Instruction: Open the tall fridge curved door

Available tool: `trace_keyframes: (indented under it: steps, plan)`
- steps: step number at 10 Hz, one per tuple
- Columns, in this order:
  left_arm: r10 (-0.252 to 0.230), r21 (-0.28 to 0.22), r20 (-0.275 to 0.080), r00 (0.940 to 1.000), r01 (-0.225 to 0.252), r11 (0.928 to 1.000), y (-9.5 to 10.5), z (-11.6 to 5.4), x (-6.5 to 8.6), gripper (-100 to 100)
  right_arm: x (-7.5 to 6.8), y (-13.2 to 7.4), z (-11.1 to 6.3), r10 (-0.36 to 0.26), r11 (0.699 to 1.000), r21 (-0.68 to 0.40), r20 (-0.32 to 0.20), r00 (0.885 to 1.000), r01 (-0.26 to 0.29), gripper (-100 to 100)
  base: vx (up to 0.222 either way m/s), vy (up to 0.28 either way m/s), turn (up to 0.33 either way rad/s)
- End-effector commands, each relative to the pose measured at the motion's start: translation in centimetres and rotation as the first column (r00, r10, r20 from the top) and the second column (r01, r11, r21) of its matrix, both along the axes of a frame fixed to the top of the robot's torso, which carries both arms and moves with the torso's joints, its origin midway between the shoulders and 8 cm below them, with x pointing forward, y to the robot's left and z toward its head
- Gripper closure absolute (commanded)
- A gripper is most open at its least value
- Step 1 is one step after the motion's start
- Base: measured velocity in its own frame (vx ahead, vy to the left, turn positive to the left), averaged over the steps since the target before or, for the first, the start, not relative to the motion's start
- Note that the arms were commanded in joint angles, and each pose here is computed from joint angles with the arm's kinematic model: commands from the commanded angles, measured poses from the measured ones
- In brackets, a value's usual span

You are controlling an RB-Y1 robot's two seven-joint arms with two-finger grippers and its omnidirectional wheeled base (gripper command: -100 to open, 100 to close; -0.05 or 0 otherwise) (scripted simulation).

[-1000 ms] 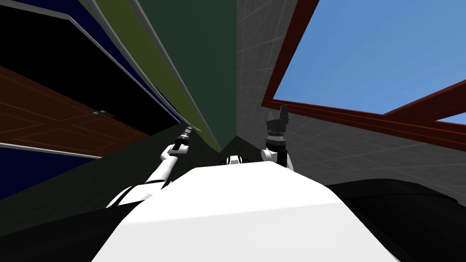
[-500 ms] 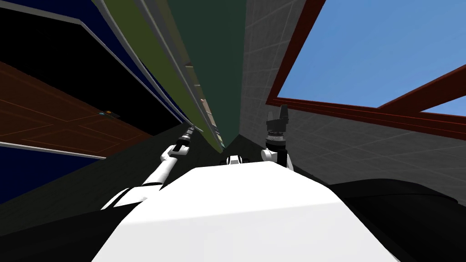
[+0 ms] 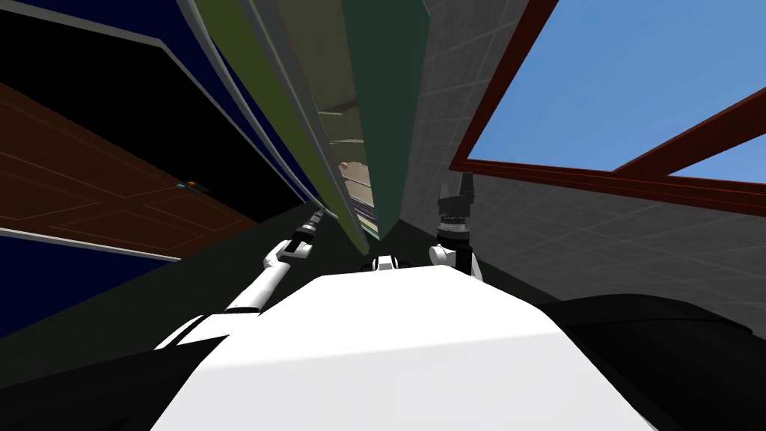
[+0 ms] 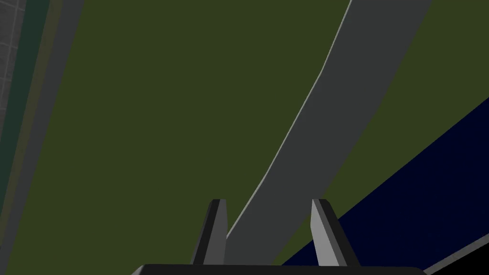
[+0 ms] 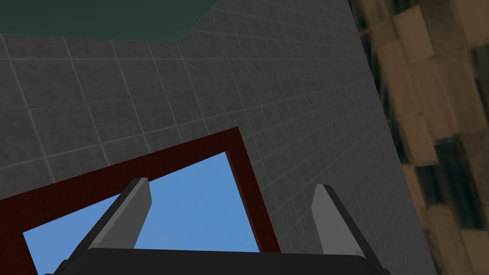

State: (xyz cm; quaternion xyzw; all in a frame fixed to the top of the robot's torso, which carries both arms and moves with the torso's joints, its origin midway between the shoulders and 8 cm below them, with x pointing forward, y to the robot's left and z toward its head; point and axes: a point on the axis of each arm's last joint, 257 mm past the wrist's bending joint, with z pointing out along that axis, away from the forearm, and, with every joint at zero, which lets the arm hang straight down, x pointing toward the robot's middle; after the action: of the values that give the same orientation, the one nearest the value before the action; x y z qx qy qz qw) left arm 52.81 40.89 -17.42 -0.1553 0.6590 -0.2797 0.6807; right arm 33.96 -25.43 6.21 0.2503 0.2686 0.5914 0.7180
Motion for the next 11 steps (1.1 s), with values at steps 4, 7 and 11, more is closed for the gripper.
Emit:
trace_keyframes:
  steps: [4, 7, 11]
  plan:
    - [-0.094, -0.006, 0.020, 0.9953, 0.094, 0.9955, -2.8, 1.7, -0.8, 100, 0.0, 0.0, 0.0, 0.000, 1.000, 0.000, 0.000, 1.000, 0.000, 0, -0.091, 0.299, -0.049]
    - [-0.122, -0.008, 0.009, 0.9925, 0.122, 0.9925, -3.8, 1.1, -1.5, 100, 0.0, 0.0, 0.0, 0.000, 1.000, 0.000, 0.000, 1.000, 0.000, 0, -0.082, 0.205, -0.032]
    - [-0.226, 0.004, 0.014, 0.9741, 0.226, 0.9742, -7.1, 1.4, -3.4, 100, 0.0, 0.0, 0.0, 0.000, 1.000, 0.000, 0.000, 1.000, 0.000, 0, -0.018, 0.299, -0.028]
